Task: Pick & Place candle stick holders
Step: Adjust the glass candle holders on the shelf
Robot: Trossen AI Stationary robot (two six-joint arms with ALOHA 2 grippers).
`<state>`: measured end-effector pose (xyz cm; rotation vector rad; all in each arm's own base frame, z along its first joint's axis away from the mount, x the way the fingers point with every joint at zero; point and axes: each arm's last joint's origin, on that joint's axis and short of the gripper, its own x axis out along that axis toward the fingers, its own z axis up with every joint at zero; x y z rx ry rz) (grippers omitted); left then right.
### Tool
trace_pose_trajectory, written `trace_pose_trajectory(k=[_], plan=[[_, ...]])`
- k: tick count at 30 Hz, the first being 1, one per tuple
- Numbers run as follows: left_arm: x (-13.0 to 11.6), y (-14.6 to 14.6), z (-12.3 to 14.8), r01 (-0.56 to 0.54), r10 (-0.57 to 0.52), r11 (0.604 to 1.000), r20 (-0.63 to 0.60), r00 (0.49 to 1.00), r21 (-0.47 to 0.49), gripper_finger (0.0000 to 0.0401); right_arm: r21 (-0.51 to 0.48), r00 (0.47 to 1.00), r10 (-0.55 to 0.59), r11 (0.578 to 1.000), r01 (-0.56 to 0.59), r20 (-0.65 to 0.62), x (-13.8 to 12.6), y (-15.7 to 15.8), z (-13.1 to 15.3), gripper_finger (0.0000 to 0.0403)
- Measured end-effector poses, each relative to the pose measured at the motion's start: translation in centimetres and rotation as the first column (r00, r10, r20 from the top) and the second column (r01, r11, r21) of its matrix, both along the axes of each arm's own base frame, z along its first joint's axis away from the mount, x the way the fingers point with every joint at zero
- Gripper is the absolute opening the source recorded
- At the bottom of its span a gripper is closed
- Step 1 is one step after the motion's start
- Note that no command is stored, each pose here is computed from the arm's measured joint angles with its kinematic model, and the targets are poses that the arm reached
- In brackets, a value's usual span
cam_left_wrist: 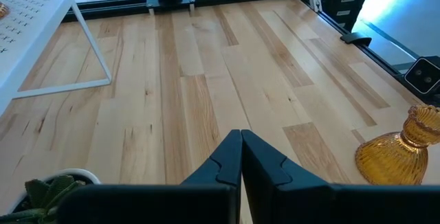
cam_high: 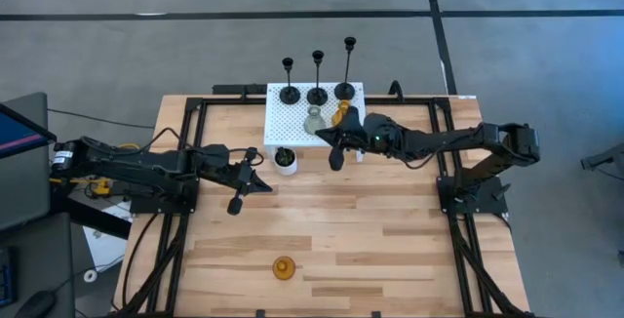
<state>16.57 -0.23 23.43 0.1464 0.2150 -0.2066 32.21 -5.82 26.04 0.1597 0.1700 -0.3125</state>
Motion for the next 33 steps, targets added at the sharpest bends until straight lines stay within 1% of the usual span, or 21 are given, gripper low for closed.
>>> trace_pose_trajectory(k=[2, 5, 7, 9, 10, 11, 14, 16, 17, 21, 23, 26, 28, 30, 32, 33], plan=[[0.0, 0.0, 0.0, 0.0, 0.0, 1.0, 0.0, 1.0, 0.0, 0.0008, -0.002, 1.0, 0.016, 1.0, -0.016, 0.016, 0.2, 0.5, 0.7, 0.0], [0.0, 0.0, 0.0, 0.0, 0.0, 1.0, -0.001, 1.0, 0.0, 0.0008, -0.005, 0.999, 0.039, 0.999, -0.039, 0.006, 0.8, 1.4, 1.9, 0.0], [0.0, 0.0, 0.0, 0.0, 0.0, 1.0, 0.0, 1.0, 0.0, 0.0008, -0.036, 1.0, 0.03, 0.999, -0.03, -0.007, 1.3, 2.3, 2.8, 0.0], [0.0, 0.0, 0.0, -0.004, 0.004, 1.0, 0.0, 1.0, 0.001, 0.0008, -0.094, 0.997, -0.034, 0.995, 0.028, -0.063, 1.6, 3.4, 2.8, 0.0], [0.0, 0.0, 0.0, -0.017, 0.017, 1.0, 0.004, 1.0, 0.004, 0.0008, -0.132, 0.991, -0.084, 0.989, 0.07, -0.105, 1.6, 4.1, 2.4, 0.0], [0.0, 0.1, 0.1, -0.035, 0.035, 0.999, 0.011, 0.999, 0.008, 0.0008, -0.169, 0.984, -0.131, 0.98, 0.11, -0.118, 1.8, 4.7, 2.2, 0.0], [0.2, 0.4, 0.5, -0.136, 0.135, 0.99, 0.054, 0.989, 0.027, 0.0005, -0.244, 0.948, -0.277, 0.941, 0.234, -0.157, 1.4, 6.1, 1.8, 0.0], [0.4, 0.6, 0.9, -0.205, 0.201, 0.978, 0.099, 0.975, 0.031, 0.0004, -0.284, 0.915, -0.351, 0.914, 0.289, -0.197, 1.0, 6.6, 1.4, 0.0], [0.5, 0.7, 1.1, -0.229, 0.224, 0.973, 0.125, 0.966, 0.028, 0.0004, -0.295, 0.902, -0.371, 0.907, 0.301, -0.222, 0.7, 6.8, 1.2, 0.0], [1.3, 0.7, 1.9, -0.243, 0.235, 0.97, 0.228, 0.945, 0.009, 0.0004, -0.287, 0.859, -0.404, 0.903, 0.319, -0.314, -0.1, 6.3, 0.4, 0.0], [1.9, 0.7, 1.6, -0.244, 0.235, 0.97, 0.227, 0.945, 0.01, 0.0004, -0.279, 0.838, -0.413, 0.903, 0.326, -0.358, -0.5, 5.8, 0.0, 0.0], [3.1, 0.8, 0.7, -0.246, 0.236, 0.969, 0.207, 0.949, 0.022, 0.0004, -0.275, 0.828, -0.425, 0.899, 0.339, -0.366, -1.0, 5.1, -0.7, 0.0], [3.8, 0.9, 0.1, -0.248, 0.236, 0.968, 0.188, 0.953, 0.044, 0.0004, -0.261, 0.83, -0.403, 0.91, 0.321, -0.386, -1.8, 4.8, -1.2, 0.0], [4.4, 1.1, -0.3, -0.263, 0.25, 0.964, 0.19, 0.949, 0.046, 0.0005, -0.224, 0.859, -0.378, 0.922, 0.316, -0.346, -2.5, 4.6, -1.0, 0.0], [4.8, 1.3, -0.6, -0.286, 0.272, 0.957, 0.199, 0.941, 0.045, 0.0006, -0.22, 0.873, -0.362, 0.928, 0.302, -0.328, -3.9, 4.4, -1.3, 0.0], [4.9, 1.4, -0.6, -0.293, 0.279, 0.955, 0.199, 0.94, 0.045, 0.0006, -0.203, 0.891, -0.339, 0.936, 0.287, -0.303, -4.4, 4.4, -1.3, 0.0]])
